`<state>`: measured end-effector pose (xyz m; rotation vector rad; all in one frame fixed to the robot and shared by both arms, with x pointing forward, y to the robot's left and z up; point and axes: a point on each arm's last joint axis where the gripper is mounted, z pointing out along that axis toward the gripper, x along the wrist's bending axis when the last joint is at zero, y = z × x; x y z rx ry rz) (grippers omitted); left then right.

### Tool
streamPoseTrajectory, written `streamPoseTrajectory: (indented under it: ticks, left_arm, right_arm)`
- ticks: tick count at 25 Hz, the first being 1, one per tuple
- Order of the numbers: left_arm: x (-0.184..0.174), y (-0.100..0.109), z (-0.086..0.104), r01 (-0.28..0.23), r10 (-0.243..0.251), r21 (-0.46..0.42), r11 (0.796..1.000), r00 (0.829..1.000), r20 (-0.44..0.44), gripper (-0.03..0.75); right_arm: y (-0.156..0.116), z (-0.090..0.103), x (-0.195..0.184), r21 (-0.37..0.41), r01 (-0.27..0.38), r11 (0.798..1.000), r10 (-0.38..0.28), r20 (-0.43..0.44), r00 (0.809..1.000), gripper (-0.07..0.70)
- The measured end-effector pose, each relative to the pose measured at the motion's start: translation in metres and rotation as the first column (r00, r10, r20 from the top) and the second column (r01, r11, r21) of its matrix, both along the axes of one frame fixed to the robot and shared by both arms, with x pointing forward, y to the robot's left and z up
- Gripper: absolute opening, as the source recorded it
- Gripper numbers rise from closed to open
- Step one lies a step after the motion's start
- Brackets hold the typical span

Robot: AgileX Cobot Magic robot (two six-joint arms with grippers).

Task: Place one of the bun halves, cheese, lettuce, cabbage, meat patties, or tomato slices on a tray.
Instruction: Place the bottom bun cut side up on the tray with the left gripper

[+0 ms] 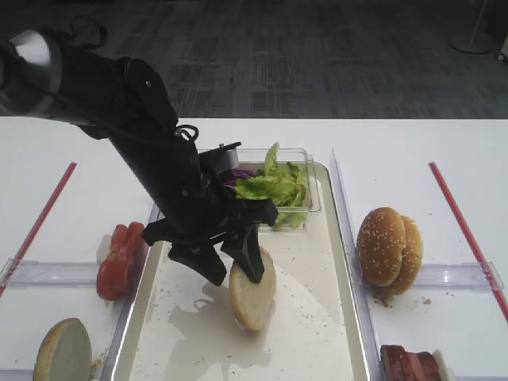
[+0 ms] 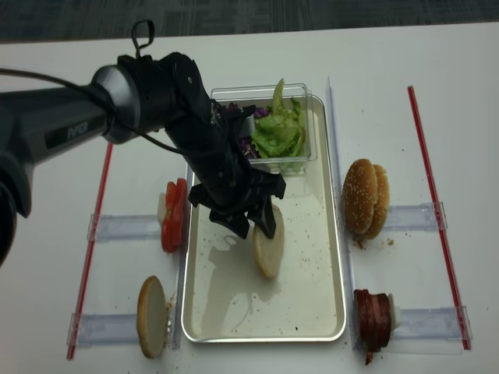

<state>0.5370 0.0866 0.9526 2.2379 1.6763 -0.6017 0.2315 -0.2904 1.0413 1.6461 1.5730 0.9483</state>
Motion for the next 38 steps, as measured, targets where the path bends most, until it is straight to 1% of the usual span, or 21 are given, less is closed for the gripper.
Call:
streamPoseTrajectory:
  ticks: [27, 31, 38]
  left_arm:
    - [0.0002, 0.0001, -0.0001, -0.002, 0.002, 0.001, 1.0, 1.0, 0.001, 0.374]
    - [0.0005, 0.0017, -0.0009, 0.003, -0.003, 0.021, 1.0, 1.0, 0.007, 0.374]
    - [0.0005, 0.0018, -0.001, 0.002, -0.002, 0.022, 1.0, 1.0, 0.007, 0.374]
  right_arm:
    - [0.0, 0.0, 0.0, 0.0, 0.0, 1.0, 0.0, 0.0, 1.0, 0.445]
    - [0.0, 0.0, 0.0, 0.0, 0.0, 1.0, 0.0, 0.0, 1.0, 0.445]
    - [0.0, 0.0, 0.0, 0.0, 0.0, 1.0, 0.0, 0.0, 1.0, 0.445]
